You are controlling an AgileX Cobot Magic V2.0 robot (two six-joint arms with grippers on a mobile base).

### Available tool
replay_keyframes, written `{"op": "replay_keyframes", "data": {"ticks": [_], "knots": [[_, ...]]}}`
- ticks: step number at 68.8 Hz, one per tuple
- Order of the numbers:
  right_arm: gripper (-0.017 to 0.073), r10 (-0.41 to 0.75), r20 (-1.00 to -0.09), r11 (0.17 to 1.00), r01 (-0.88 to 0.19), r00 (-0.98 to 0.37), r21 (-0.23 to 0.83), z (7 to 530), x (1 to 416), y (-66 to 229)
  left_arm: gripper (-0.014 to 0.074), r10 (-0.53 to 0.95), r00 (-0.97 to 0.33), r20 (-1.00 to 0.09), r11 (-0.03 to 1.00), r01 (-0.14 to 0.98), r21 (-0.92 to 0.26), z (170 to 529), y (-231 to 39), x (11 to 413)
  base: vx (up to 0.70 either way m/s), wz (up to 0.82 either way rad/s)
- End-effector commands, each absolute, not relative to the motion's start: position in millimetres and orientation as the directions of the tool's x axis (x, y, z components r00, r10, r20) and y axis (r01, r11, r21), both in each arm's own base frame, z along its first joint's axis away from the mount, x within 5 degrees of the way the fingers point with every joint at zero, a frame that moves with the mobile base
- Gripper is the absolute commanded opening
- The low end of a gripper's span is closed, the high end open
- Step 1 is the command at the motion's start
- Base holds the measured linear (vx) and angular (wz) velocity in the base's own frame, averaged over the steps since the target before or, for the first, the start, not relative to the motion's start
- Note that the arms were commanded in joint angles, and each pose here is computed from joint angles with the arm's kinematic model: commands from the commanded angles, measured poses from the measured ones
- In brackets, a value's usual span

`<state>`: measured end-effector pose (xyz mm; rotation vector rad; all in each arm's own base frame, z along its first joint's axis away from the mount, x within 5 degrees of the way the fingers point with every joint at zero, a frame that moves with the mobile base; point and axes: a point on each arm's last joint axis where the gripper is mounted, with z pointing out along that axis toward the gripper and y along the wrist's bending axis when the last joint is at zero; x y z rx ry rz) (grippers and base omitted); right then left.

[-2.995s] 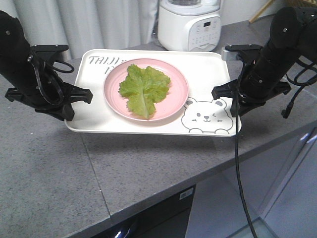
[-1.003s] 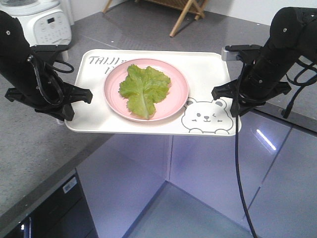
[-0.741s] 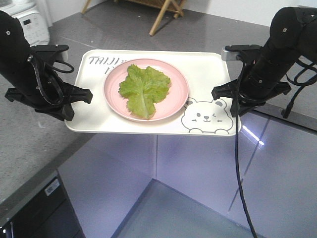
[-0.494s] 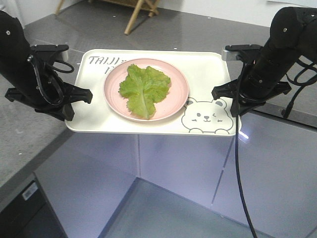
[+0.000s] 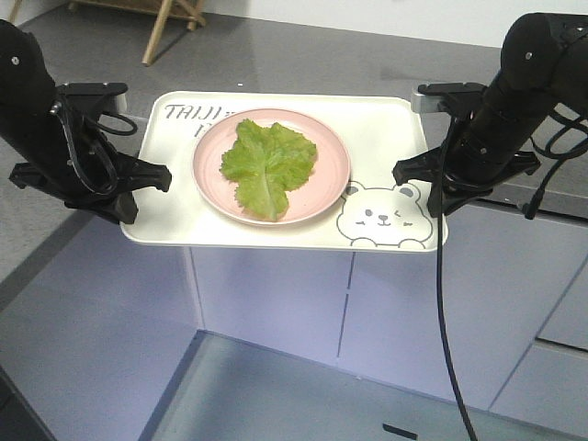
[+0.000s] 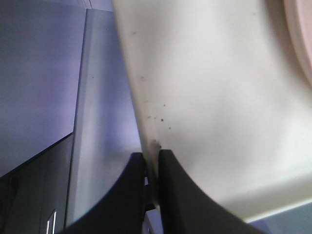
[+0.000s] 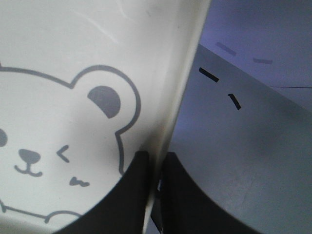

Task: Transfer vegetables to tray and serve
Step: 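Drive the base forward holding the tray level with both grippers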

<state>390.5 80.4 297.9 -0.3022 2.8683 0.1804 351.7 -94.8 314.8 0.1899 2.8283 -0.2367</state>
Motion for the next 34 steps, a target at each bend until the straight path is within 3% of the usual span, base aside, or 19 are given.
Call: {"op": "replay_keyframes", "data": {"ticks": [1,34], "knots": [[-0.0004,-0.216,-0.378,0.956,-0.274,-0.900,0.106,329.9,383.3,83.9,-0.0007,0.096,-0.893,-0.440,0.957,0.204,-0.206,349.6,-103.1,344.6,-0.05,-0.29],[-0.0004,-0.216,-0.378,0.956,-0.274,-0.900,0.106,329.9,383.3,83.9,-0.0006,0.096,-0.893,-0.440,0.957,0.204,-0.206,349.6,-103.1,344.6,-0.05,-0.26]]}}
